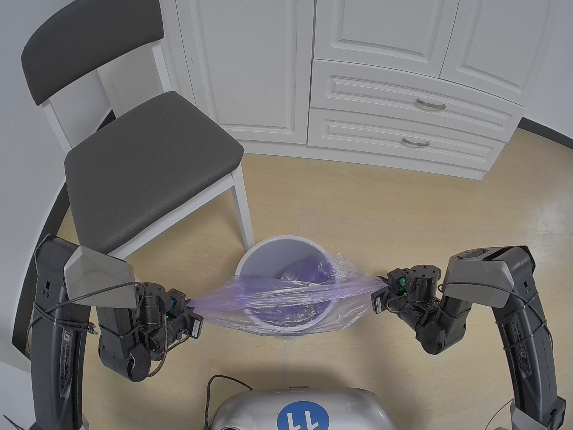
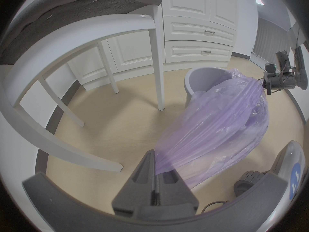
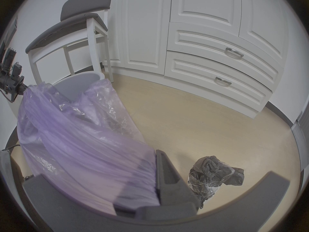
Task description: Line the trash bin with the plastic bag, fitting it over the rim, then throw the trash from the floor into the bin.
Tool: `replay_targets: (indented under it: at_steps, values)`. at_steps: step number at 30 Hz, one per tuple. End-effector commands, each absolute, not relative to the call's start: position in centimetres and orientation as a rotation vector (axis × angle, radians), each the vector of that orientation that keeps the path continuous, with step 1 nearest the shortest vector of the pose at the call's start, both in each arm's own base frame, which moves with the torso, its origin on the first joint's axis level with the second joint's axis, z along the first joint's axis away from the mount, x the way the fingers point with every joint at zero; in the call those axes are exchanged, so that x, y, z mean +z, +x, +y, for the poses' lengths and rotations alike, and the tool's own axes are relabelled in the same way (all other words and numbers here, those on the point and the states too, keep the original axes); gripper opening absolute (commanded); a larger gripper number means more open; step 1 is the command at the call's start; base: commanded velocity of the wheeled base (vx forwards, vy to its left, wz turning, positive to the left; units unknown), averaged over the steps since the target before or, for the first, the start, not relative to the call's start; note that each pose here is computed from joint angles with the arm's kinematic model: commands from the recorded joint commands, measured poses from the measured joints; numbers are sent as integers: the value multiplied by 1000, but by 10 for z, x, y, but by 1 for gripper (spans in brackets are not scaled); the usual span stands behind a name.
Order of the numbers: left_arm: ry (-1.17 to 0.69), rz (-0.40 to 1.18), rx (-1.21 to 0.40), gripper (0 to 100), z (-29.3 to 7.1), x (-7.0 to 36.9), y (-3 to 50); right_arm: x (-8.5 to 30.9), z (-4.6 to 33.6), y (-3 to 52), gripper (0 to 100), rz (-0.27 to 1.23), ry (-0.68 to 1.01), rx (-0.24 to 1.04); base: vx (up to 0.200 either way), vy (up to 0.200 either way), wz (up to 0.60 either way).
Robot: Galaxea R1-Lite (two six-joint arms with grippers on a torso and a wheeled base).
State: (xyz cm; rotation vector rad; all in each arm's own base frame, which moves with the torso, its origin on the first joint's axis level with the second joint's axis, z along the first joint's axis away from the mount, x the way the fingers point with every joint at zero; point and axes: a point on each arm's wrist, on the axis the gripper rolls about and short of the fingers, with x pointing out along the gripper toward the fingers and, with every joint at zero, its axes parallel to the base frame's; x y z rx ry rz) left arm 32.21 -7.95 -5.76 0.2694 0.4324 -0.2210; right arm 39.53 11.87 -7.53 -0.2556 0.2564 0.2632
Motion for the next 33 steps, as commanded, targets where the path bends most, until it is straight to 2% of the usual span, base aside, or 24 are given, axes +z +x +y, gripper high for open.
replay_targets:
  at_steps: [1, 9, 10, 15, 17, 22, 27, 33]
  values:
    - [268, 432, -220, 0, -79, -58, 322, -73, 120, 394, 0, 253, -257, 268, 0, 0, 0]
    - [263, 416, -230, 0, -82, -49, 320, -69, 125, 383, 0, 233, -259, 286, 0, 0, 0]
    - [263, 418, -230, 0, -81, -49, 319, -67, 126, 380, 100, 238, -259, 299, 0, 0, 0]
    - [263, 419, -230, 0, -81, -49, 319, -63, 125, 379, 100, 232, -254, 306, 0, 0, 0]
    - [262, 419, -229, 0, -82, -50, 319, -55, 111, 378, 100, 235, -224, 355, 0, 0, 0]
    - [259, 411, -225, 0, -82, -49, 321, -53, 67, 369, 100, 274, -106, 556, 0, 0, 0]
    - [256, 399, -203, 0, -78, -49, 327, -62, 29, 359, 100, 326, 137, 783, 0, 0, 0]
    - [253, 395, -198, 0, -76, -48, 328, -58, 7, 364, 100, 344, 264, 775, 0, 0, 0]
